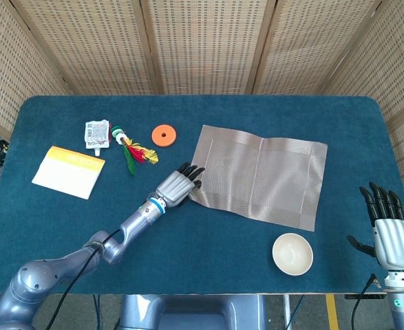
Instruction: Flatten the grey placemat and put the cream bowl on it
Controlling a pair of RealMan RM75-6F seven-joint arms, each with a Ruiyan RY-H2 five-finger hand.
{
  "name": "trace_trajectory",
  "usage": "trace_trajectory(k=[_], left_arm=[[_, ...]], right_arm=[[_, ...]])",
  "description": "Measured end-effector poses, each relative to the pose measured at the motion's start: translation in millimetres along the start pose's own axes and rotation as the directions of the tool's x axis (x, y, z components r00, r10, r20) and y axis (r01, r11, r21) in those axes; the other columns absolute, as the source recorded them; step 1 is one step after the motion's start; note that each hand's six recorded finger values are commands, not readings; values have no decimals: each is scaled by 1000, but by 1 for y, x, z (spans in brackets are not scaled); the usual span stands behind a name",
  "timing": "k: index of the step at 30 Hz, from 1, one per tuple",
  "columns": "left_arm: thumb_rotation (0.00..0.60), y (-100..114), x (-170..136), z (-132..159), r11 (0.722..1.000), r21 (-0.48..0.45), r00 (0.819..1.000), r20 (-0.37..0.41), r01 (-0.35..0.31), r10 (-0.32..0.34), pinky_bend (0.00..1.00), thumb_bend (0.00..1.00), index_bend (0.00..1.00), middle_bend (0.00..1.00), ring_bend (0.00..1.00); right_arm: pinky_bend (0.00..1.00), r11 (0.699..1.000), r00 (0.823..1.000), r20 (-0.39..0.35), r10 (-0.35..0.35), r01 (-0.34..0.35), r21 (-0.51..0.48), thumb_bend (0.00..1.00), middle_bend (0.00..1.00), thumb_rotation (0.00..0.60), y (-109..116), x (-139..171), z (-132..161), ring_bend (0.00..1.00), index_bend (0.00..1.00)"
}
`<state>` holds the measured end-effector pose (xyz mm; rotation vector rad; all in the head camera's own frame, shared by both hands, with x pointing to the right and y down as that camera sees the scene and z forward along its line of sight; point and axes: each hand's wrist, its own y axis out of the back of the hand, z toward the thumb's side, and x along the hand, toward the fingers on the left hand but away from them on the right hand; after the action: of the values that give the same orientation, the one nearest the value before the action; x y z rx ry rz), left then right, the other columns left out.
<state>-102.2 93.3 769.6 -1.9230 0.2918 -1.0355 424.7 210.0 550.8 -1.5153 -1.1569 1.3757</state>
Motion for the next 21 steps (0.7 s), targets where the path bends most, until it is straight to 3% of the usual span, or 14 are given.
trace_trajectory(k=[9,21], left_arm=[[600,5,4,6,999,-37,1000,-13,-24,23,0,563,719,0,0],[600,13,-4,3,996,-55,998,-17,-66,66,0,565,754,0,0]], right_arm=[[0,1000,1000,-8,1,-1,-14,0,0,600,1,0,2,0,24],[0,1000,1000,-22,-11,10,-25,0,0,600,5,3,5,0,44]])
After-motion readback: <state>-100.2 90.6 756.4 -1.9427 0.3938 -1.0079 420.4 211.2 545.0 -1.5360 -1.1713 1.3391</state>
